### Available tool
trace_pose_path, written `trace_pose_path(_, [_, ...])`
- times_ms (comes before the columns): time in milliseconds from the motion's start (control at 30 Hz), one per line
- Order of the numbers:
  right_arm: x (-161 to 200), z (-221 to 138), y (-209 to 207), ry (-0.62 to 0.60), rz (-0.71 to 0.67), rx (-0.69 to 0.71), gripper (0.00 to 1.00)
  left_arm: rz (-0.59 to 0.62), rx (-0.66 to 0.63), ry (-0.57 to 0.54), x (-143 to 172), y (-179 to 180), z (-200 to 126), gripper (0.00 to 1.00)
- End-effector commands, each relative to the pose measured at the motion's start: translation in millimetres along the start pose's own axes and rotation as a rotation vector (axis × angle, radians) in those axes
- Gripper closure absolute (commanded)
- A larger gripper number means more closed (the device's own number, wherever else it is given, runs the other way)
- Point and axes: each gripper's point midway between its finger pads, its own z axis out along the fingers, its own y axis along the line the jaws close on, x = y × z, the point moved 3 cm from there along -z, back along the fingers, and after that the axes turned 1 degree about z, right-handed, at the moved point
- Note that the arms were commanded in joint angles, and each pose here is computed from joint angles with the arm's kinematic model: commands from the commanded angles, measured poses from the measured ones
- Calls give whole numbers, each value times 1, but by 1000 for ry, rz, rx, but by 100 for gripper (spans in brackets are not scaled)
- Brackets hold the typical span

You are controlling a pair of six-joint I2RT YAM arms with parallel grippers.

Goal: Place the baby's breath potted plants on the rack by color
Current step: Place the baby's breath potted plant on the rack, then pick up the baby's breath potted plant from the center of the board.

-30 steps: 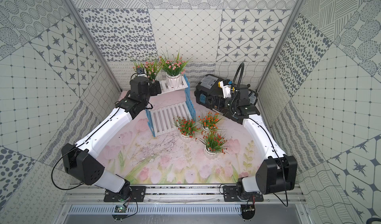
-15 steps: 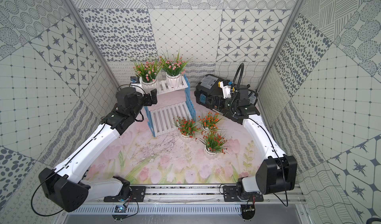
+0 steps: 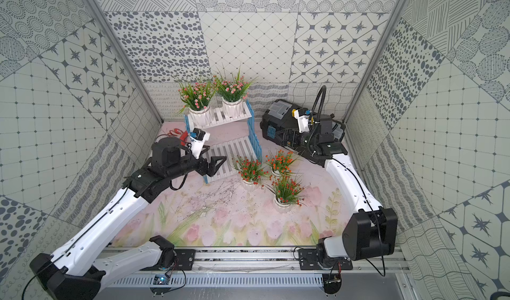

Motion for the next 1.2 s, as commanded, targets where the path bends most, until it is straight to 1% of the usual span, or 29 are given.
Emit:
trace_pose_path(0, [-9,-7,9,-54,-21,-16,2,-130,149,83,48,-31,16,4])
trace_pose_path(100, [-9,-8,9,-55,-24,-18,2,-152,134,87,68,-42,32,4])
trace_pose_path(200, [-9,-10,9,-57,-29,-16,2,-126,98,120,83,-55,48,3])
trace_pose_path(267, [-10,-11,10,-61,-35,-14,2,-154,61,138,89,-57,59,3])
trace_pose_path(367, [-9,-12,9,-62,-38,-7,2,-223,-38,151,99,-49,72,3])
trace_pose_path(533, [-8,-14,7,-67,-40,3,2,-325,-166,136,121,-49,88,2])
trace_pose_path(600, [-8,-13,6,-72,-38,3,2,-340,-211,126,130,-53,95,2])
trace_pose_path(633, [-9,-13,6,-74,-39,1,2,-330,-242,120,133,-57,98,2])
trace_pose_path(767, [-10,-15,7,-85,-42,0,2,-263,-377,38,136,-72,111,2])
trace_pose_path(900, [-11,-17,8,-94,-46,-4,2,-226,-483,-67,140,-73,121,2])
trace_pose_path(1000, [-10,-19,8,-93,-48,-4,2,-236,-519,-125,146,-68,126,2])
trace_pose_path(1067, [-10,-20,8,-95,-50,-3,2,-204,-533,-140,146,-68,131,1])
trace_pose_path(1167, [-10,-21,8,-97,-50,-8,2,-172,-506,-160,145,-73,141,1])
